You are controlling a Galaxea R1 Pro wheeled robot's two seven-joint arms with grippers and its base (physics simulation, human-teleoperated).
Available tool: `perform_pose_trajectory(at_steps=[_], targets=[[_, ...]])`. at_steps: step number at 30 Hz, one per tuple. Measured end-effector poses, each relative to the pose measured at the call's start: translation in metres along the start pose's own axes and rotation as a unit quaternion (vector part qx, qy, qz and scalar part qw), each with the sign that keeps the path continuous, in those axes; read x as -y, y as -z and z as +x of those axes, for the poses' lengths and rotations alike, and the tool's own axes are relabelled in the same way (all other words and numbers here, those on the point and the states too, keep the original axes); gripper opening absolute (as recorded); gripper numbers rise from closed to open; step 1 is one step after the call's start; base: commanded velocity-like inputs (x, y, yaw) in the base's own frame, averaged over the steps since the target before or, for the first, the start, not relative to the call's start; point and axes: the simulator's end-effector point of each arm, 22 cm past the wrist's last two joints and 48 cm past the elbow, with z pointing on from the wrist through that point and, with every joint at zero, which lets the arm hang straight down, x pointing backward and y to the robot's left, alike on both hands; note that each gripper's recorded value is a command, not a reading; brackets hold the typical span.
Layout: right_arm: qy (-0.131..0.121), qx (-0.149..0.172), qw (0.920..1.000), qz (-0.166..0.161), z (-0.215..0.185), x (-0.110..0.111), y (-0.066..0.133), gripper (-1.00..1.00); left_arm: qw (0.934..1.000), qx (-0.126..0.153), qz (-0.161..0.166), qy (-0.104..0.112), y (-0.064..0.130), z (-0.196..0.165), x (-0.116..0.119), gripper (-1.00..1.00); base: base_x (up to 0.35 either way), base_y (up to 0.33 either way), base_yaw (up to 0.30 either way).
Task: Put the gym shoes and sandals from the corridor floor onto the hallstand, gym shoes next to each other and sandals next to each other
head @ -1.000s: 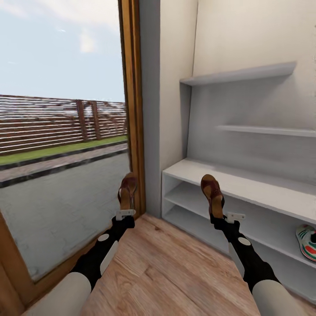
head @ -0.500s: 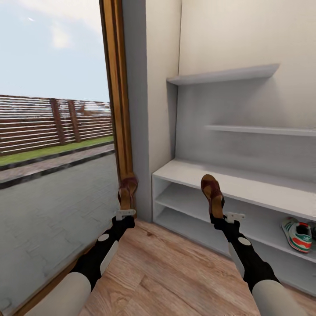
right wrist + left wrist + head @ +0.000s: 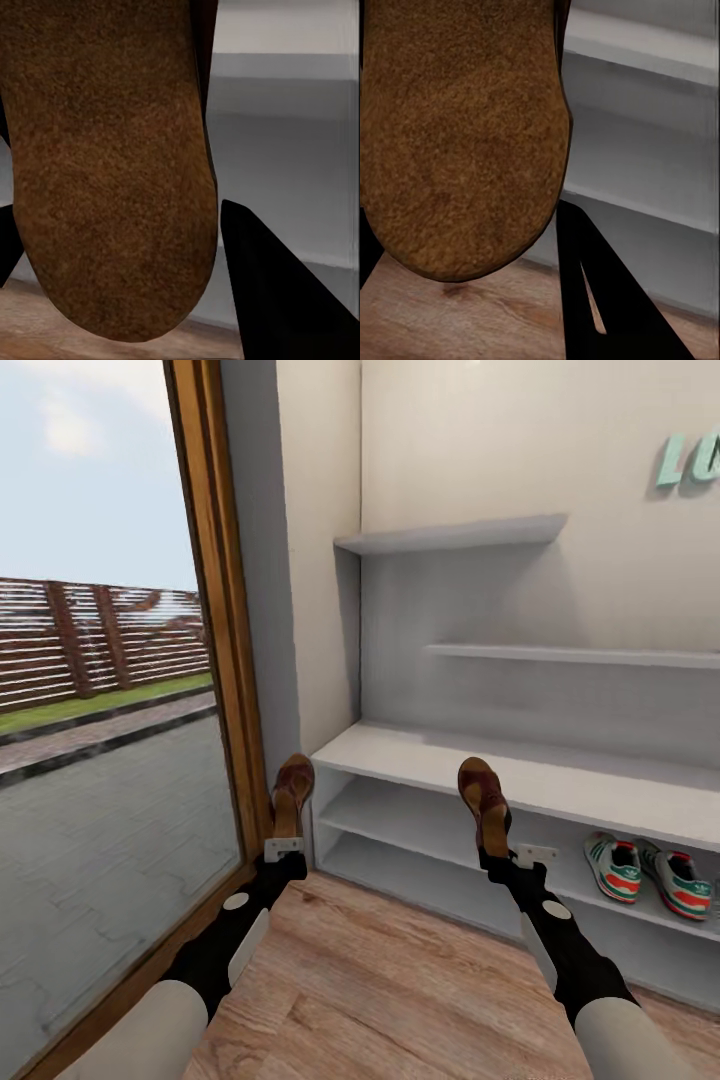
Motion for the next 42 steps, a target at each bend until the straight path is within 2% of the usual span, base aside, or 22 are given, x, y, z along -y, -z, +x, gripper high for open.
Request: perform_pose_trajectory(at_steps=[6, 28, 42], targets=[[0.0, 0.0, 1.0, 0.0, 0.0001, -0.0001, 0.0, -1.0, 1.0, 0.0, 0.002, 0.0, -0.0001, 0.0, 0.0015, -1.0, 0.0, 0.151, -0.264], [0.0, 0.0, 1.0, 0.0, 0.0, 0.0, 0.0, -1.0, 1.0, 0.0, 0.002, 0.0, -0.0001, -0.0001, 0.0017, -1.0, 0.0, 0.282, -0.264], [0.0, 0.0, 1.0, 0.0, -0.0001, -0.0001, -0.0001, -1.0, 1.0, 0.0, 0.001, 0.0, -0.0001, -0.0002, 0.0015, -1.0, -0.004, 0.029, -0.213]])
